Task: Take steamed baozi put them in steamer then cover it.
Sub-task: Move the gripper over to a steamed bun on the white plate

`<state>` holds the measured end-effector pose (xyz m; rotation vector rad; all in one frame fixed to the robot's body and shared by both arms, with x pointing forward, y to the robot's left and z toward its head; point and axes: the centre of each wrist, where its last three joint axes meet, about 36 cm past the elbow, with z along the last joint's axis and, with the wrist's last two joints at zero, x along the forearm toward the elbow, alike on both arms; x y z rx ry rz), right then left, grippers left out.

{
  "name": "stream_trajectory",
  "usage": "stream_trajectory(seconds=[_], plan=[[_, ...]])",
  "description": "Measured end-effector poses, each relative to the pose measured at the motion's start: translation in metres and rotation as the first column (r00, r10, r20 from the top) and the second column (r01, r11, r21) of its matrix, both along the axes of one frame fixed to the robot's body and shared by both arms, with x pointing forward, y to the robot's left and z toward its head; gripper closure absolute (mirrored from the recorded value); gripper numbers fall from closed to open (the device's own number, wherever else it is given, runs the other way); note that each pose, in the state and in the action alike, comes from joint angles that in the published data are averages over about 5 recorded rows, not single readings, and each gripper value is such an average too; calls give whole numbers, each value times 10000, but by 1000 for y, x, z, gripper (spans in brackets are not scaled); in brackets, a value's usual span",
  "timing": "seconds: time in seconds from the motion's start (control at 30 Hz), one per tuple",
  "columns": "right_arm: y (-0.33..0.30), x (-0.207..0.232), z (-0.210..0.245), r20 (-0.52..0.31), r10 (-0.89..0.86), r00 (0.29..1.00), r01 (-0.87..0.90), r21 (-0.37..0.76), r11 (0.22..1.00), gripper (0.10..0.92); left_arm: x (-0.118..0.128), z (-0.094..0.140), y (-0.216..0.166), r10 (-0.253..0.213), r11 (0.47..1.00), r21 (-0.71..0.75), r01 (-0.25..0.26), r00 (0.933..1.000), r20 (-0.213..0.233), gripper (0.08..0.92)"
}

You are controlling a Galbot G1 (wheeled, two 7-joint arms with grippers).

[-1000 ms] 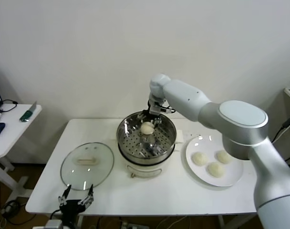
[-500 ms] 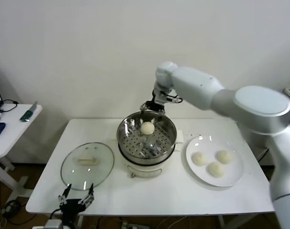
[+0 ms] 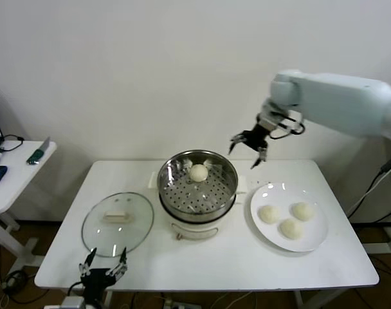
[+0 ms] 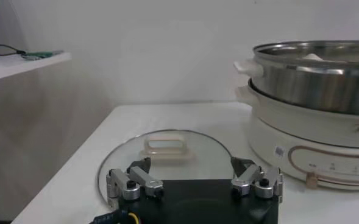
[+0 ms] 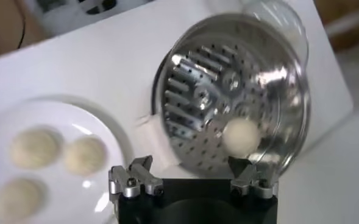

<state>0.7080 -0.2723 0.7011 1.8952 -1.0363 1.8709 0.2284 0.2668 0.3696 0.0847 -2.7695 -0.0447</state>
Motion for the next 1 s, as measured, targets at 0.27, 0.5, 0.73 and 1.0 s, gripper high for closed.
stream_trajectory(seconds=[0.27, 0.5, 0.73, 1.0], plan=[[-60, -41, -36, -672, -4302, 9003, 4279, -463, 9027, 200, 2, 1, 1, 25, 10000, -1, -25, 10000, 88, 177], [-80, -61, -78, -1100, -6090, 7855, 6014, -964, 7931, 200, 2, 5, 1, 32, 10000, 17, -32, 9999, 169, 177], [-81, -65, -118, -1229, -6817, 7212, 6687, -1334, 7315, 200, 0, 7, 3, 53, 10000, 69, -55, 9998, 184, 177], [-72, -56, -160, -1111, -7172, 6880, 7007, -1557, 6963, 200, -3, 7, 5, 86, 9999, 99, -87, 9999, 133, 177]])
